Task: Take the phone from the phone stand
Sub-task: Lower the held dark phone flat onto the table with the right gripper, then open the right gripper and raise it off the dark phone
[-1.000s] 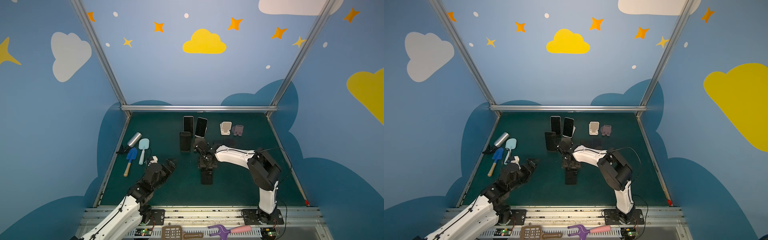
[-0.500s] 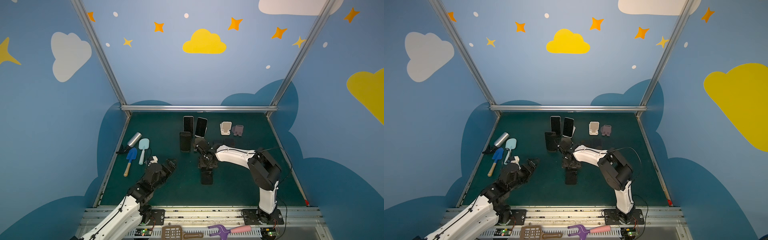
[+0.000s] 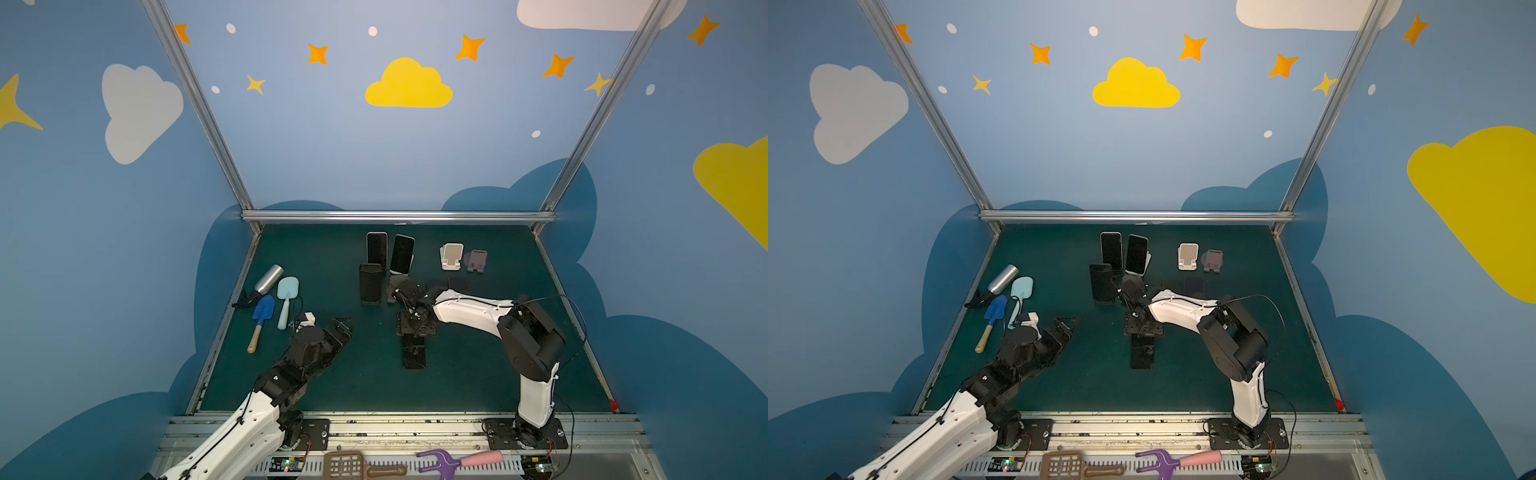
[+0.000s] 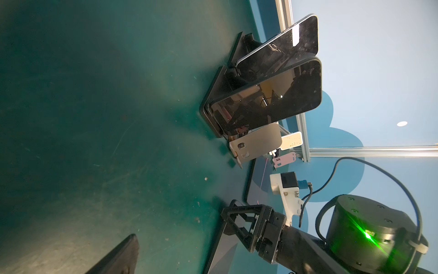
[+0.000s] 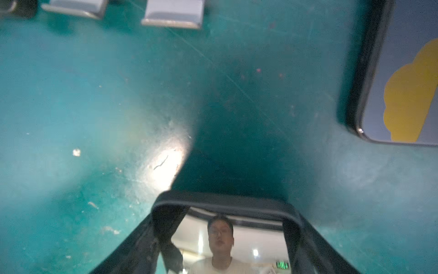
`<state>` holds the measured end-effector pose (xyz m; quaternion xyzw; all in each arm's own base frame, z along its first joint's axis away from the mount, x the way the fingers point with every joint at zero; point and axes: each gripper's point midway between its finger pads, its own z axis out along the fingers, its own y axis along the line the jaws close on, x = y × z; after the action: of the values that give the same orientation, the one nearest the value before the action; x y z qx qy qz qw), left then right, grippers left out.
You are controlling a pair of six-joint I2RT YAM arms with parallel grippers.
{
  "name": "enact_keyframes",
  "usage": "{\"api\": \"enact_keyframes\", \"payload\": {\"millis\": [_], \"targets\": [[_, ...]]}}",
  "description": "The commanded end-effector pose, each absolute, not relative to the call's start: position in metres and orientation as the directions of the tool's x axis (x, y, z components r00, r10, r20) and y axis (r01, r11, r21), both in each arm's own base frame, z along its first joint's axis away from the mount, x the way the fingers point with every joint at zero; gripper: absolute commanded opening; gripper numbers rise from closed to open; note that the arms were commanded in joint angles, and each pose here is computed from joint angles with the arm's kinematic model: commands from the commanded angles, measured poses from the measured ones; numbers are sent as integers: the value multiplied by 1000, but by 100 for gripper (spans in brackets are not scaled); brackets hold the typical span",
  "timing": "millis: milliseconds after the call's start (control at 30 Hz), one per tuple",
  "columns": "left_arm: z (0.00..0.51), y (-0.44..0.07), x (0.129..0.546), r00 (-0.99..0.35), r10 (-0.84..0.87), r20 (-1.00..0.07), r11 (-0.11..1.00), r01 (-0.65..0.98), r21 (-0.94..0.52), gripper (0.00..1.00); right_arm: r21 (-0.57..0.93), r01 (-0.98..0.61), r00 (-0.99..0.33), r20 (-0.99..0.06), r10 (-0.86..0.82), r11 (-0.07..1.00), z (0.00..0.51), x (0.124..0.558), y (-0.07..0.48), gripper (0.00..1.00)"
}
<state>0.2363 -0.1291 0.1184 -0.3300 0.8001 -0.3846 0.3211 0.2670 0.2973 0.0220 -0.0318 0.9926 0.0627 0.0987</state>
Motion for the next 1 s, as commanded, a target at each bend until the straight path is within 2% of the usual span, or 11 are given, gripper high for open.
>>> {"api": "enact_keyframes", "payload": {"millis": [0,200,667,967], "targets": [[127,-129,237,-571,-776,-268,487,-271,-830,100,29,-65,-985,-163,-60,997,9,261,268,81],[126,-130,237,-574,-775,-264,485,-274,-830,100,51,-84,-976,-204,-72,995,31,265,269,85],[123,-124,232,-560,-785,-264,479,-278,-833,100,53,-119,-936,-339,-94,991,98,284,268,85],[117,-122,230,-561,-783,-270,491,-290,-821,100,79,-114,-901,-428,-70,990,122,295,267,84]]}}
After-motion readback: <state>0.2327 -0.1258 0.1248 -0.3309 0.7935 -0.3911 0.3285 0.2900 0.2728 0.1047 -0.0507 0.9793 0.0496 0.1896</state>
